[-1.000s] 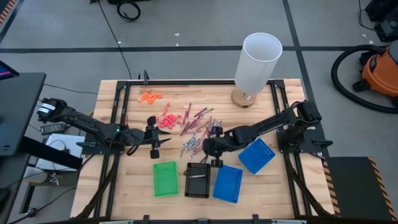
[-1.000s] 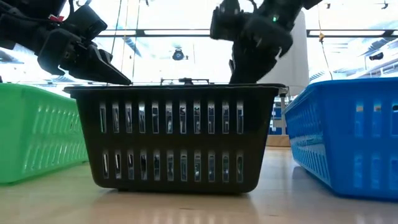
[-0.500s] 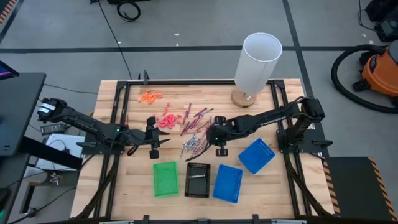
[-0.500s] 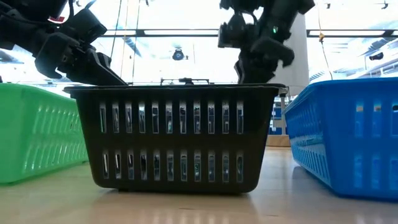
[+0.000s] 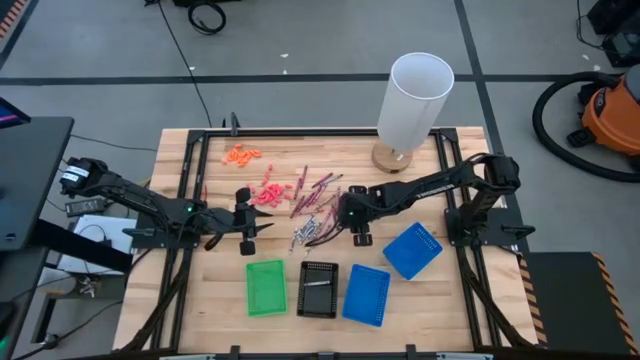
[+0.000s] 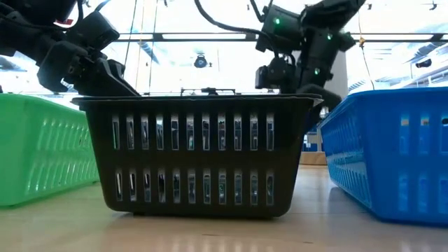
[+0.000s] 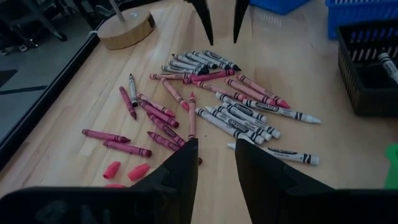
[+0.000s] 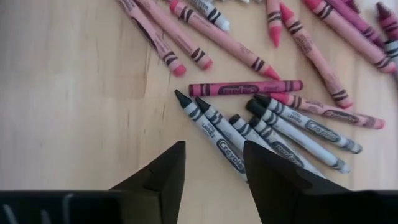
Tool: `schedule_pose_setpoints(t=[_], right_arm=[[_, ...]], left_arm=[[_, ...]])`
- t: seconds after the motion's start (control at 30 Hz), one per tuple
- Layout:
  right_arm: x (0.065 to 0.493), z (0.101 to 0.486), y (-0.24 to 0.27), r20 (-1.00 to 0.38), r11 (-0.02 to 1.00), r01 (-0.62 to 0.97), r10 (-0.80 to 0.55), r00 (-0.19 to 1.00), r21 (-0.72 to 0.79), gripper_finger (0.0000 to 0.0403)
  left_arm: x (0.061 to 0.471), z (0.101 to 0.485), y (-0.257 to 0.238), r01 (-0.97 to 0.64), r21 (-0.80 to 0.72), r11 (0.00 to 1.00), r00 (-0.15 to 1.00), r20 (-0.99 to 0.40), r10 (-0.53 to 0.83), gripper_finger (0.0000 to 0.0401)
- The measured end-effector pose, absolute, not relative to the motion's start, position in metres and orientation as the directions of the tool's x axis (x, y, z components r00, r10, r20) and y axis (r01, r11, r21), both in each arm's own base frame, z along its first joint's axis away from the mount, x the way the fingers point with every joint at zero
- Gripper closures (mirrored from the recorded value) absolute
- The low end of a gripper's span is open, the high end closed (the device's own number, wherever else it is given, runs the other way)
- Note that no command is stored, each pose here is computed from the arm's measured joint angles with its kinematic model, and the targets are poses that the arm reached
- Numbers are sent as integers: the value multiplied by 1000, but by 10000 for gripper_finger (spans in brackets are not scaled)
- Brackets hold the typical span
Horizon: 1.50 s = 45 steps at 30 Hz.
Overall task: Sort crayons
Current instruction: Put the black crayon into the black basket
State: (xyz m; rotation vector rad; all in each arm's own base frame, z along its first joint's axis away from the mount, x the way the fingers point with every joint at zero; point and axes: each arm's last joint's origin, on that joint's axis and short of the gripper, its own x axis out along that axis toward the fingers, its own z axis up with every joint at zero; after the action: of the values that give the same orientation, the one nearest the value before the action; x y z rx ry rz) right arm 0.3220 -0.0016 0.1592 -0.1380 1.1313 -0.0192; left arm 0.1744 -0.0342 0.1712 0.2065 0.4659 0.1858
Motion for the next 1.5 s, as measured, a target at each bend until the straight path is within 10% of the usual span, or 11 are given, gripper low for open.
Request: schedule_pose_setpoints(t=[1.5], right_arm=[[304,126,-10,-881,993,-74,-41,472,-86,246]], left_arm=[[173,168,-34,-100,289,952,862,-453,228,284]])
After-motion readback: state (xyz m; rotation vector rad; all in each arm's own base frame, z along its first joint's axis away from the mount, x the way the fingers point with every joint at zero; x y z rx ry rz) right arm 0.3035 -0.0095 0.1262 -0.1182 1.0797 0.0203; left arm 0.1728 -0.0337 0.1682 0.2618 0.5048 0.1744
